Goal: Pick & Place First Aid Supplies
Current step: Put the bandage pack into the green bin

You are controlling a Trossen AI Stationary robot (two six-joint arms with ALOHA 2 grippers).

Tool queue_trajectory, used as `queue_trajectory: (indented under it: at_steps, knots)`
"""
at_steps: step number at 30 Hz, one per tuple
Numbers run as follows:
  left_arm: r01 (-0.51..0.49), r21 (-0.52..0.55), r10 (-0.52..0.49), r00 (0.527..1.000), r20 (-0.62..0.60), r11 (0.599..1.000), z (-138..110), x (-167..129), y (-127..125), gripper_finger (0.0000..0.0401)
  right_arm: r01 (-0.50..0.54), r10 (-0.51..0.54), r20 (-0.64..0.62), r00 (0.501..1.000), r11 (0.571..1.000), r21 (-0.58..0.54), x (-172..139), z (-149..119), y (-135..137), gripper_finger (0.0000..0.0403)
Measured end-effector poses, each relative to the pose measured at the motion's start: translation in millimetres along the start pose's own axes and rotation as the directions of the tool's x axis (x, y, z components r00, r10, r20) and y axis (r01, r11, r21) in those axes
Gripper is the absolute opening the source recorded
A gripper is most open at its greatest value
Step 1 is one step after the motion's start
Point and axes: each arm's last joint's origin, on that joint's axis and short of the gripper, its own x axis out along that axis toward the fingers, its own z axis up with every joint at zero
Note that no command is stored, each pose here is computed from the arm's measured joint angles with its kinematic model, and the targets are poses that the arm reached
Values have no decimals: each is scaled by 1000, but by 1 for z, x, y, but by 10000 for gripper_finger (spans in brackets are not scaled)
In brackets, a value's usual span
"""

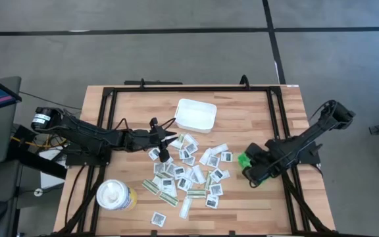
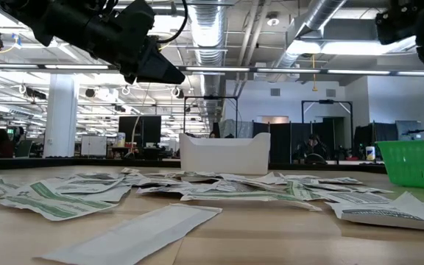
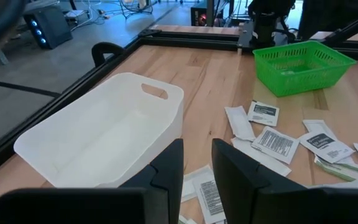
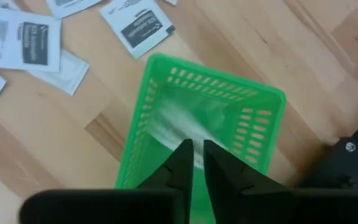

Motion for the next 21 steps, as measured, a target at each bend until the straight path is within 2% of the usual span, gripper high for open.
queue_trajectory:
  at_steps: [4, 8, 13, 16, 19, 21]
  knots:
    - [0, -3, 0, 1000, 6, 1000, 1, 0, 0, 85, 10, -10, 0, 1000, 999, 33, 2, 7, -2, 64]
    - [0, -3, 0, 1000, 7, 1000, 1, 0, 0, 85, -5, 4, 25, 1000, 1000, 11, 5, 15, -2, 78]
    - [0, -3, 0, 1000, 6, 1000, 1, 0, 0, 85, -118, 132, 112, 985, 985, -127, 5, 27, 11, 83]
    - [0, -3, 0, 1000, 6, 1000, 1, 0, 0, 85, -178, 226, 213, 951, 958, -224, 2, 36, 22, 82]
    - [0, -3, 0, 1000, 7, 1000, 1, 0, 0, 85, -182, 281, 304, 910, 931, -317, 1, 47, 31, 82]
    - [0, -3, 0, 1000, 7, 1000, 1, 0, 0, 85, -179, 304, 322, 897, 914, -363, 2, 55, 32, 82]
